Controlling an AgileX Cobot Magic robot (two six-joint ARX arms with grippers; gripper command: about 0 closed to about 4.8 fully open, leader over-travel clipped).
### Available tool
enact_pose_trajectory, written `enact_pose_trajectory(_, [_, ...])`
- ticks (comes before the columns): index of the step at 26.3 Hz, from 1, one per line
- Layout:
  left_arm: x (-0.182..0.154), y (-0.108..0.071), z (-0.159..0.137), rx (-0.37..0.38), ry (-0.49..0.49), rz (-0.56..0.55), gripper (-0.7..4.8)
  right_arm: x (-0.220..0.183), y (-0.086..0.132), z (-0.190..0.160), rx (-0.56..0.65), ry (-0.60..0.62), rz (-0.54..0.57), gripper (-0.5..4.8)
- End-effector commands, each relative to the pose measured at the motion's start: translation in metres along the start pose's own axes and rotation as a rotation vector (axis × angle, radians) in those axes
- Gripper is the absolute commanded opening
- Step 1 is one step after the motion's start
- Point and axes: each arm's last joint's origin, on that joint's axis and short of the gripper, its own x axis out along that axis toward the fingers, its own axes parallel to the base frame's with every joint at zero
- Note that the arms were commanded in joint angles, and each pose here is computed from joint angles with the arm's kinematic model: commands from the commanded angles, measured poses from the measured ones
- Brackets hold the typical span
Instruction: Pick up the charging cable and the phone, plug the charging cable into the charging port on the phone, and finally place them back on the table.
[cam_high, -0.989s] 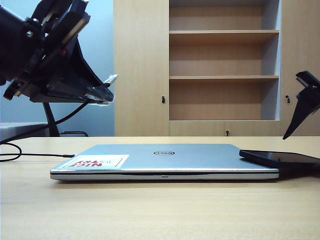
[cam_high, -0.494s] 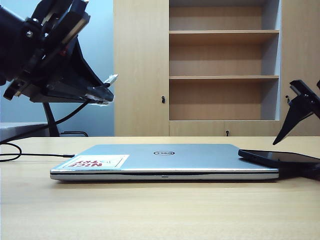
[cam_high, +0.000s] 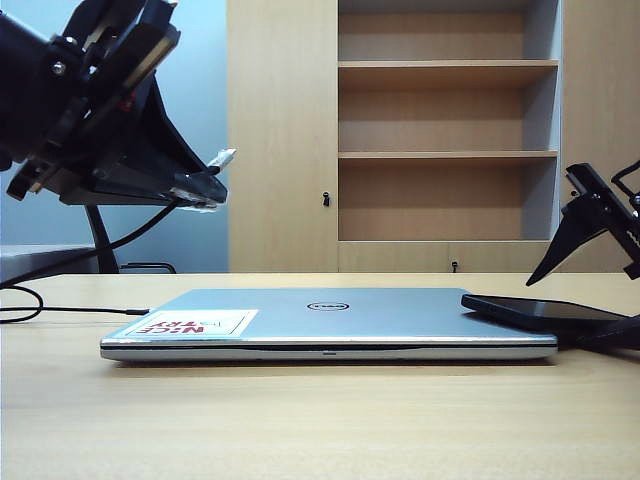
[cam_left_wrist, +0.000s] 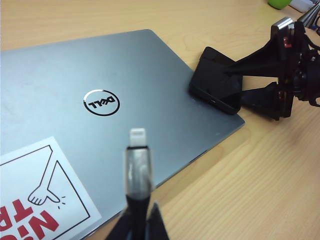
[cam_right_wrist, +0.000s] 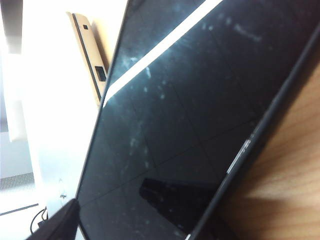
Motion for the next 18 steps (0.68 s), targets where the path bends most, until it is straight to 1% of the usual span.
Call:
enact_pose_trajectory(1, [-0.0001, -0.0004, 0.002, 0.006, -0.014, -0.006, -0.07, 0.0011, -0.0093, -0.0035, 0.027, -0.011, -0.087, 3.31])
enact_pose_trajectory(3, [-0.0001, -0.0004, 0.002, 0.006, -0.014, -0.006, -0.07, 0.0011, -0.0094, -0.0033, 0.026, -0.018, -0.091, 3.03])
enact_pose_trajectory(5, [-0.0001, -0.0004, 0.002, 0.006, -0.014, -0.006, -0.07, 0.0011, -0.0096, -0.0031, 0.026, -0.024, -0.095, 2.91])
enact_pose_trajectory(8, [-0.0001, -0.0003, 0.002, 0.005, -0.014, -0.006, -0.07, 0.001, -0.0097, -0.0029, 0.026, -0.032, -0.1, 2.89])
enact_pose_trajectory(9, [-0.0001, -0.0003, 0.002, 0.005, -0.014, -0.006, -0.07, 0.001, -0.0098, -0.0029, 0.026, -0.032, -0.101, 2.56])
enact_pose_trajectory(12, [-0.0001, -0.0004, 0.002, 0.005, -0.013, -0.006, -0.07, 0.001, -0.0098, -0.0029, 0.026, -0.033, -0.101, 2.5])
enact_pose_trajectory(13, [-0.0001, -0.0004, 0.002, 0.005, -0.013, -0.006, -0.07, 0.001, -0.0098, -0.0029, 0.026, -0.033, -0.101, 2.36])
enact_pose_trajectory(15, [-0.0001, -0.0004, 0.002, 0.005, -0.013, -0.006, -0.07, 0.001, -0.0098, -0.0029, 0.026, -0.033, -0.101, 2.27])
enact_pose_trajectory(16, [-0.0001, -0.0004, 0.002, 0.005, -0.013, -0.006, -0.07, 0.001, -0.0098, -0.0029, 0.026, -0.033, -0.101, 2.14])
enact_pose_trajectory(17, [-0.0001, -0.0003, 0.002, 0.005, -0.014, -0.006, -0.07, 0.001, -0.0098, -0.0029, 0.026, -0.033, -0.101, 1.6])
enact_pose_trajectory(18, [-0.0001, -0.0003, 0.002, 0.005, -0.014, -0.006, -0.07, 0.001, -0.0098, -0.0029, 0.026, -0.033, -0.101, 1.27])
